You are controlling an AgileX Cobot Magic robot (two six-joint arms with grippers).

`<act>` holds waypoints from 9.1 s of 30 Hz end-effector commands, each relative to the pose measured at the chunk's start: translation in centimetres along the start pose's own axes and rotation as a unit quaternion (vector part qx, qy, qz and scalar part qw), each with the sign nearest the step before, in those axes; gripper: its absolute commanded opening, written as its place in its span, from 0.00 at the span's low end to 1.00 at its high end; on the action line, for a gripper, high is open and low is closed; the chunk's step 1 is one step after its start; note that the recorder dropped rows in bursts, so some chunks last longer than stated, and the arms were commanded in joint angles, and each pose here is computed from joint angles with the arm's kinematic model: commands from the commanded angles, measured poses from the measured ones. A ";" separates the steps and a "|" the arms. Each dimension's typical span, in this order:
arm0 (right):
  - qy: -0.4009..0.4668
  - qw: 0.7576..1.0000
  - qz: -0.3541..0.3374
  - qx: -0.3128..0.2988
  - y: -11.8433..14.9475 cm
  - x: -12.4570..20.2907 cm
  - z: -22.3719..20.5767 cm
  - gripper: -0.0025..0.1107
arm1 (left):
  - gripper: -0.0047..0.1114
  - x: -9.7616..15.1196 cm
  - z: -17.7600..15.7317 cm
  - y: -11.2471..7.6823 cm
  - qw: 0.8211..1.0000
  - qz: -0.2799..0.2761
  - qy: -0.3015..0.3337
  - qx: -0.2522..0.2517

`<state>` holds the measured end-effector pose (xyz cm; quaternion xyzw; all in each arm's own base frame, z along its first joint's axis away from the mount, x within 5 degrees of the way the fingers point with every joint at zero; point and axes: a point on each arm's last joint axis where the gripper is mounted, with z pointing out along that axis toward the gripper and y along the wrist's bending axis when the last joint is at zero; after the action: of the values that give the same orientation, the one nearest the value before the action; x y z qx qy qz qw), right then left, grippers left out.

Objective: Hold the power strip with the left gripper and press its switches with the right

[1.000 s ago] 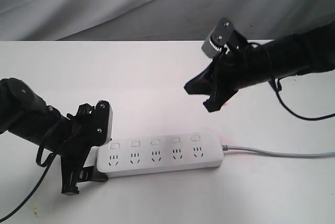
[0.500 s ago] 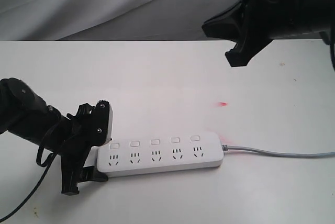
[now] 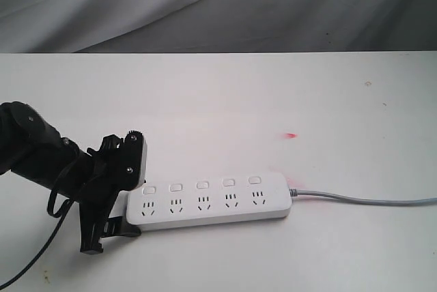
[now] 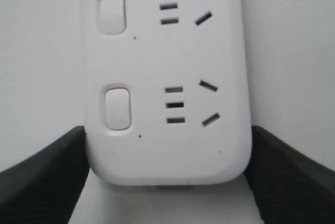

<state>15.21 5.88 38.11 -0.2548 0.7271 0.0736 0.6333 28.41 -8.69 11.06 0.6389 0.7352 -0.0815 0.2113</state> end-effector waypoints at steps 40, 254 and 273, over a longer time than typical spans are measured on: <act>-0.180 0.931 0.288 0.130 0.9 4.4 -9.7 0.02 | 0.51 0.0 0.0 0.4 1.000 0.006 0.008 -0.019; 0.063 0.954 0.164 0.243 3.6 21.5 -7.7 0.02 | 0.04 6.1 -17.1 -19.5 0.652 -0.460 -0.358 -0.484; 0.063 0.954 0.164 0.243 3.6 21.5 -7.7 0.02 | 0.04 6.9 -15.1 -19.7 0.665 -0.490 -0.327 -0.460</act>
<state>5.36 -0.26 18.24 0.0277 0.7936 -0.0134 0.6076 5.50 0.15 19.00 -0.0540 0.7669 -0.0230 0.6390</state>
